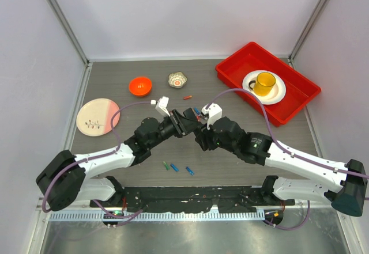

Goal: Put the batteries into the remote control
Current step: Adjust the remote control.

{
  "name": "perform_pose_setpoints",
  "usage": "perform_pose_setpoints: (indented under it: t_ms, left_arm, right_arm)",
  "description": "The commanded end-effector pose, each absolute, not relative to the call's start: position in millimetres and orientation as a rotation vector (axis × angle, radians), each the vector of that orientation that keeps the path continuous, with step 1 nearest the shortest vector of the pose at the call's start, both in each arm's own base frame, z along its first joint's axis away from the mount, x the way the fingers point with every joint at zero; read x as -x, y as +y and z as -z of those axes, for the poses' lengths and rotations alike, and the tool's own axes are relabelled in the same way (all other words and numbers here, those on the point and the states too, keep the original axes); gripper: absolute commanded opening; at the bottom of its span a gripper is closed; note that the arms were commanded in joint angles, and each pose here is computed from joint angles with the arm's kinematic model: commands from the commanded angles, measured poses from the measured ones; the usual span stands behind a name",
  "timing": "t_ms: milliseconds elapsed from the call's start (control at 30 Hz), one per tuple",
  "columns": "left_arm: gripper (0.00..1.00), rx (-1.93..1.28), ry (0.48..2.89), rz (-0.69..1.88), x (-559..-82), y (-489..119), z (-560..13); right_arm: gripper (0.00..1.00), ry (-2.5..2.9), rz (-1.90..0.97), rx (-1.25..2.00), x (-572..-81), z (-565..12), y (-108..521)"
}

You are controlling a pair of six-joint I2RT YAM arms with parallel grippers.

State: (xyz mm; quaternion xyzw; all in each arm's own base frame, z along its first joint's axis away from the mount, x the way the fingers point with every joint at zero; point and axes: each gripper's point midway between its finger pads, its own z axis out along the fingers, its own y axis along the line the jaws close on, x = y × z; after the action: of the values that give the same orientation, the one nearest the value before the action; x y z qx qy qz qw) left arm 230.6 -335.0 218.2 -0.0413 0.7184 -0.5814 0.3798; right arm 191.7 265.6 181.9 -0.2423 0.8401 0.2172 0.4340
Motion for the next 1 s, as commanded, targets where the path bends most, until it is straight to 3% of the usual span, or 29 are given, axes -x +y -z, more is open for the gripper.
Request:
perform_pose_setpoints:
  t_ms: [0, 233, 267, 300, 400, 500, 600, 800, 967]
  left_arm:
    - [0.26, 0.072, 1.791, 1.514, -228, -339, -227]
    - [0.03, 0.073, 1.803, 1.514, -229, -341, -224]
    - [0.0, 0.075, 1.799, 1.513, -229, -340, -225]
    - [0.0, 0.082, 1.788, 1.511, -230, -339, -227]
    - [0.0, 0.126, 1.752, 1.47, -237, -329, -230]
    - [0.0, 0.157, 1.711, 1.422, -247, -316, -233]
    - [0.0, 0.199, 1.65, 1.327, -262, -295, -240]
    - [0.0, 0.16, 1.551, 1.23, -264, -274, -252]
    - [0.0, 0.143, 1.496, 1.25, -260, -271, -256]
  right_arm:
    - [0.24, 2.025, -0.577, 0.586, -196, -202, 272]
    - [0.27, 2.018, -0.573, 0.575, -197, -206, 270]
    - [0.32, 2.019, -0.577, 0.574, -197, -206, 271]
    - [0.49, 2.024, -0.58, 0.58, -195, -207, 270]
    - [0.74, 2.043, -0.598, 0.604, -189, -209, 271]
    - [0.83, 2.04, -0.629, 0.553, -186, -215, 266]
    - [0.88, 1.991, -0.686, 0.412, -187, -230, 257]
    - [0.89, 1.819, -0.929, 0.001, -195, -252, 243]
    - [0.88, 1.802, -1.129, -0.154, -197, -252, 253]
